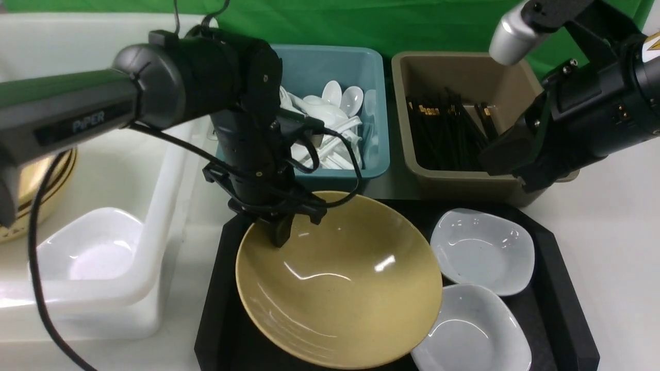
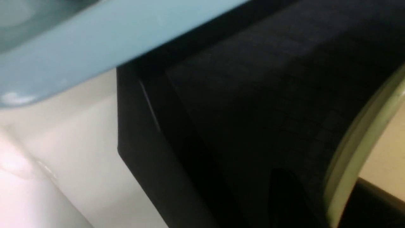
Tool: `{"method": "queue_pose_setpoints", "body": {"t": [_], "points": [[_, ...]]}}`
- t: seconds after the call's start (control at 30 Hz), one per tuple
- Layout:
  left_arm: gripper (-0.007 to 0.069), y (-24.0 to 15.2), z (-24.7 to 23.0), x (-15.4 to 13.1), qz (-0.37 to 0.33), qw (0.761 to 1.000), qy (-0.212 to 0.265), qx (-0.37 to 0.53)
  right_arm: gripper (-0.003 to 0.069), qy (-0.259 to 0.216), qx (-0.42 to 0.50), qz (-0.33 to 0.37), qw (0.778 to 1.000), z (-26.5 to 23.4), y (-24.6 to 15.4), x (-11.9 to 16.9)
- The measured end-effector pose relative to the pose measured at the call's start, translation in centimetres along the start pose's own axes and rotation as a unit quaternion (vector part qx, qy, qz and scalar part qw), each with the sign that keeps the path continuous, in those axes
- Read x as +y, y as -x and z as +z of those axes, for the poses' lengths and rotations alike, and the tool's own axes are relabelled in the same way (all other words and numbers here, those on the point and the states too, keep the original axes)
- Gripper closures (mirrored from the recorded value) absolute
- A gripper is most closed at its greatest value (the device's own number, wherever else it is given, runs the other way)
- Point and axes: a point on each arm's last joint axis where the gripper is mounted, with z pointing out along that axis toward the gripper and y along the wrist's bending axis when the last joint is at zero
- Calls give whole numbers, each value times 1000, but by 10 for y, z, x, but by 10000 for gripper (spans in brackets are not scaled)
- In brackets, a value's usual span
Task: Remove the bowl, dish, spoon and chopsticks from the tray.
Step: Use the left arm to put the noodle bowl into the large storage box on the left
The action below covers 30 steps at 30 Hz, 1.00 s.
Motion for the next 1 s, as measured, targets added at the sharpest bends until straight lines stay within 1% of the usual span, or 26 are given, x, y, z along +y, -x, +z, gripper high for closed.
{"method": "queue_pose_setpoints", "body": {"t": [0.1,0.17,0.4,0.53,0.57,0.7,0.73,0.83,0.9,0.93,0.97,1.0], "points": [[588,-4,-19,2,-16,1000,-20,-12,638,0,0,-1,1000,0,0,0],[608,-7,-29,5,-29,999,-32,-15,638,0,0,-1,1000,0,0,0],[611,-16,-45,23,-57,998,-38,-12,638,0,0,-1,1000,0,0,0],[611,-23,-70,35,-82,992,-87,-48,638,1,-4,-9,1000,-7,1,2],[611,-24,-74,37,-84,991,-88,-53,638,2,-6,-10,1000,-8,1,3],[611,-37,-111,52,-100,980,-133,-110,638,8,-59,-29,998,-37,17,13],[611,-45,-129,63,-109,972,-155,-143,638,13,-84,-56,995,-49,28,22],[611,-63,-158,92,-144,955,-167,-198,638,32,-120,-109,986,-60,49,42],[611,-83,-177,124,-191,941,-151,-234,638,57,-139,-145,978,-60,67,63],[611,-94,-184,142,-218,934,-135,-248,638,70,-146,-158,974,-57,77,72],[611,-99,-185,149,-231,931,-129,-251,638,69,-147,-159,974,-56,79,72],[611,-123,-192,184,-287,915,-95,-268,638,93,-155,-180,967,-46,96,89]]}}
